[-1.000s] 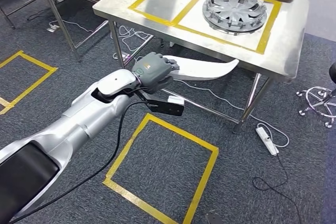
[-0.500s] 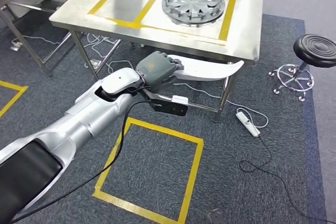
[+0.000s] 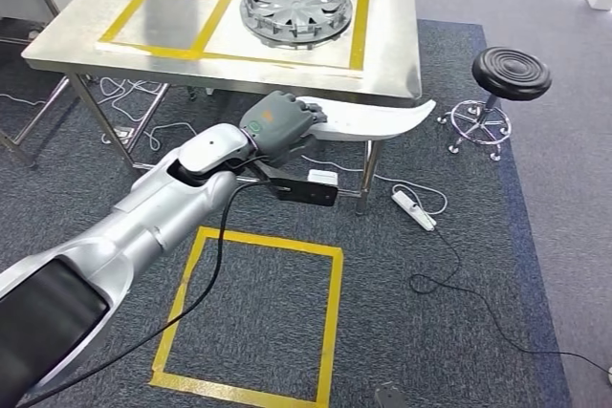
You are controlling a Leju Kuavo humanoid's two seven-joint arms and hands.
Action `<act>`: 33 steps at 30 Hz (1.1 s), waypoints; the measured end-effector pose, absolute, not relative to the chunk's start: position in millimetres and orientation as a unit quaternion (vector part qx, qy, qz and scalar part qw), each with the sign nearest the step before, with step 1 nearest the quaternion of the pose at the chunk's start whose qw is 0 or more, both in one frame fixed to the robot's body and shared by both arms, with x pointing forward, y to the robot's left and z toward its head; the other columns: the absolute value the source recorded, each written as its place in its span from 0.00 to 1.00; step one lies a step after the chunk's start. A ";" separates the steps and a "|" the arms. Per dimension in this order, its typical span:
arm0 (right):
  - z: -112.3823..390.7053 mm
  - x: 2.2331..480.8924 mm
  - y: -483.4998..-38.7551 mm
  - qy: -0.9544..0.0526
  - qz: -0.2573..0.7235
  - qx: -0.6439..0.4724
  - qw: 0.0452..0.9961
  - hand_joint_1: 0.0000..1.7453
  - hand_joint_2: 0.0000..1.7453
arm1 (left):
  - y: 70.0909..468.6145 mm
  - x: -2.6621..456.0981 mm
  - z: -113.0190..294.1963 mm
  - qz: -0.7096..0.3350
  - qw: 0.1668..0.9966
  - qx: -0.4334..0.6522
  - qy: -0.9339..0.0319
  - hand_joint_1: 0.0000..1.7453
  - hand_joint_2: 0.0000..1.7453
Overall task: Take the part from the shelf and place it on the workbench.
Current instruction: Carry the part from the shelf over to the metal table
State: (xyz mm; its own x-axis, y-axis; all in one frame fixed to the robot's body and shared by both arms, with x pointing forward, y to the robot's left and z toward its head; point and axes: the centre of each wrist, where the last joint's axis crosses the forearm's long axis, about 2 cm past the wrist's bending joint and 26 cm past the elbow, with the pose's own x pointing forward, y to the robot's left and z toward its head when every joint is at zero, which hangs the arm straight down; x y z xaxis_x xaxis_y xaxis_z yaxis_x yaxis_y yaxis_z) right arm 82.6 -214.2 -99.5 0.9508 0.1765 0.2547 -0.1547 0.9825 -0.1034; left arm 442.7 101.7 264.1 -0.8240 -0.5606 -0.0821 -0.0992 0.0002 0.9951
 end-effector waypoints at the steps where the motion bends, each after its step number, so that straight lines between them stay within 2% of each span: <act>1: -99.3 83.4 -214.2 -0.133 0.084 -0.042 0.987 0.00 1.00 | 101.3 442.6 264.2 -0.664 0.174 0.240 -0.686 1.00 1.00; 33: -99.0 82.7 -211.3 -0.133 0.088 -0.041 0.986 0.00 1.00 | 100.2 444.9 269.3 -0.668 0.177 0.266 -0.672 1.00 1.00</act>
